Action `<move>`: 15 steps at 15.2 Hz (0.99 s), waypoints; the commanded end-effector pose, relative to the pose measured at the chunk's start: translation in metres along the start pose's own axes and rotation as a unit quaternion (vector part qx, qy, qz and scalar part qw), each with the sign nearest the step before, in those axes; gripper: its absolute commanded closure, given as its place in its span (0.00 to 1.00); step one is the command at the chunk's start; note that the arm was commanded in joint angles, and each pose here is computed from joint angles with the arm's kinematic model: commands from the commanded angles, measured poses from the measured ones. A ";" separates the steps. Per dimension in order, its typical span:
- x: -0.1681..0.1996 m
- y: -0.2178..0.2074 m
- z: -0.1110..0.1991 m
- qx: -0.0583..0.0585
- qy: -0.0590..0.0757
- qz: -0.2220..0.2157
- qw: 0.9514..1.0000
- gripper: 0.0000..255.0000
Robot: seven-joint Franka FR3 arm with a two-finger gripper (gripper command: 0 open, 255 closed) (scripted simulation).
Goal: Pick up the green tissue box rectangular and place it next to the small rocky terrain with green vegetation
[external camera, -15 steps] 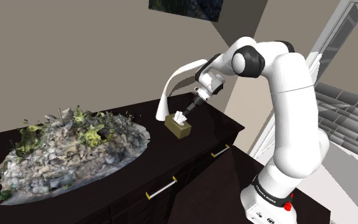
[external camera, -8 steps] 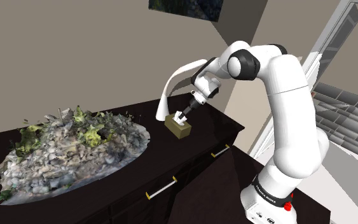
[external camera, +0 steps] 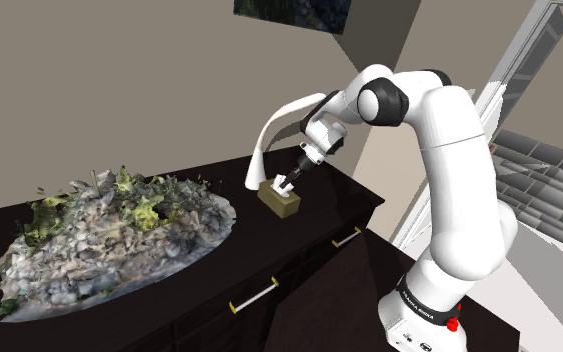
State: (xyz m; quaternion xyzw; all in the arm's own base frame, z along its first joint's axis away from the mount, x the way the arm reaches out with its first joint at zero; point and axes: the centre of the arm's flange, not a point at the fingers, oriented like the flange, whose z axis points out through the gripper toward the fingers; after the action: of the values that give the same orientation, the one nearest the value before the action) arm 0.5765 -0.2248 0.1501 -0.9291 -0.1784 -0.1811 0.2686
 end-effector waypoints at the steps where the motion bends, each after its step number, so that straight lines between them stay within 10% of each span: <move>1: 0.000 0.000 0.000 0.000 0.000 0.000 1.000 1.00; 15: 0.016 -0.016 -0.029 0.000 0.000 0.000 1.000 1.00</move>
State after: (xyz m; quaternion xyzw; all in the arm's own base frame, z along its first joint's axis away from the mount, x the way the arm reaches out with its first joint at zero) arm 0.5768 -0.2255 0.1816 -0.9291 -0.1784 -0.1812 0.2685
